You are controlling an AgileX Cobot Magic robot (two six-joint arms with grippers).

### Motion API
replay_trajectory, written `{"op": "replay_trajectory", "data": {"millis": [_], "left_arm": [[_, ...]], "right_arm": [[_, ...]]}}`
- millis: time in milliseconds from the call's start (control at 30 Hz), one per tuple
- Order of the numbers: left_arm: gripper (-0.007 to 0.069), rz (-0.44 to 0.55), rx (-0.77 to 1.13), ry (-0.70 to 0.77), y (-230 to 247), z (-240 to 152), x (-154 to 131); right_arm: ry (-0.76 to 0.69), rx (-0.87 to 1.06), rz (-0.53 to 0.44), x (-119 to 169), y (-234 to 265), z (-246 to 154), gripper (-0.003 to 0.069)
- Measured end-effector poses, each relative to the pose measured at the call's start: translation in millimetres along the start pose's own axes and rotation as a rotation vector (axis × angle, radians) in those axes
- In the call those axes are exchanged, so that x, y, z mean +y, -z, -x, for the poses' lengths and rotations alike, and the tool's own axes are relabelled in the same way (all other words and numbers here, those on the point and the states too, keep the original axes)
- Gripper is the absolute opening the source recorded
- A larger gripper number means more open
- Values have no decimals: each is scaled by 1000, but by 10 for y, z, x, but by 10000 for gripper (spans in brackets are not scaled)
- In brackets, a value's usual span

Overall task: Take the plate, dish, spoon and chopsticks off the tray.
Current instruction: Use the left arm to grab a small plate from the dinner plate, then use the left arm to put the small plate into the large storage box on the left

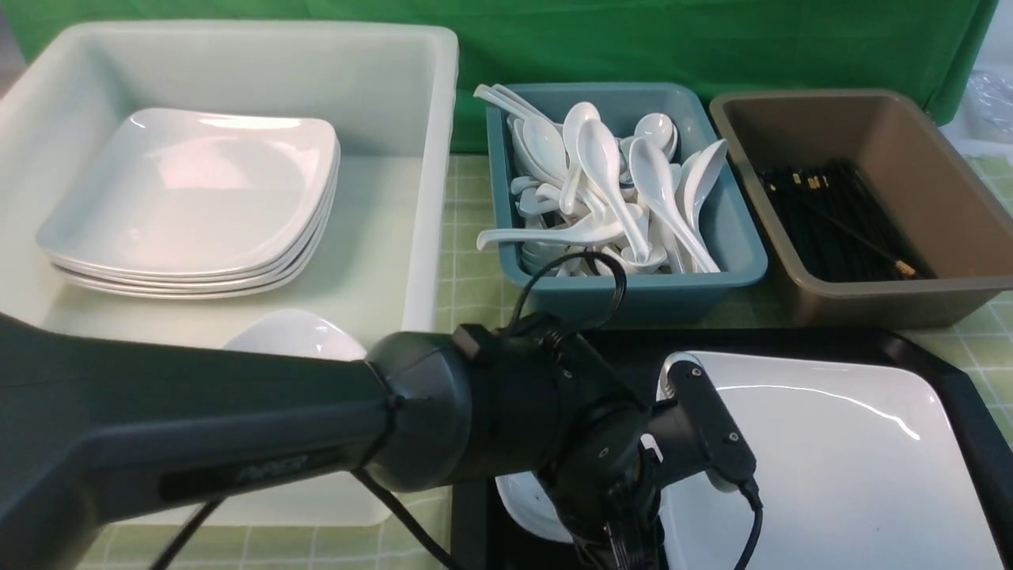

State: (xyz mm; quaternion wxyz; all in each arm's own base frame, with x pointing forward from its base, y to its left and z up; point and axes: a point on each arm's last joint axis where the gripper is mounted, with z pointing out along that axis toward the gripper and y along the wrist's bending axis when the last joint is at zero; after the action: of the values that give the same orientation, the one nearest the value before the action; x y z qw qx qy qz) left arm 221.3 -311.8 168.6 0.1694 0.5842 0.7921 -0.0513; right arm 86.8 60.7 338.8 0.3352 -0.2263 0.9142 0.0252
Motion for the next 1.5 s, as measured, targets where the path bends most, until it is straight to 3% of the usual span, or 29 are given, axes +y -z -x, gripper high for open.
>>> {"op": "replay_trajectory", "data": {"millis": [167,233,300,367,467,500,633,800,1100,1300,1333,1500], "left_arm": [[33,12,-77,49,581,24,-8],[27,20,-113,47,758,26,-28],[23,64,-272,50,1369,8,-70],[23,90,-329,54,1596,-28,-71],[23,211,-400,92,2115,-252,38],[23,304,-351,138,2291,-467,201],[23,401,-175,267,2211,-931,566],[23,407,-28,394,1658,-1393,909],[41,348,78,444,1136,-1480,1125],[203,318,112,462,941,-1482,1159],[320,307,102,495,964,-1467,1152],[580,302,-34,577,1417,-1325,1104]], "right_arm": [[3,-13,6,6,0,12,235],[3,-16,8,8,0,15,235],[3,-35,20,18,1,33,235],[3,-43,24,23,0,40,235],[3,-75,43,42,-1,72,235],[4,-93,57,65,-12,100,235],[9,-100,72,110,-57,144,235],[0,-82,108,180,-112,171,235],[3,-51,142,226,-136,155,235],[-17,-24,181,262,-133,134,238],[-4,15,195,293,-158,118,251],[53,177,155,404,-336,194,300]]}}
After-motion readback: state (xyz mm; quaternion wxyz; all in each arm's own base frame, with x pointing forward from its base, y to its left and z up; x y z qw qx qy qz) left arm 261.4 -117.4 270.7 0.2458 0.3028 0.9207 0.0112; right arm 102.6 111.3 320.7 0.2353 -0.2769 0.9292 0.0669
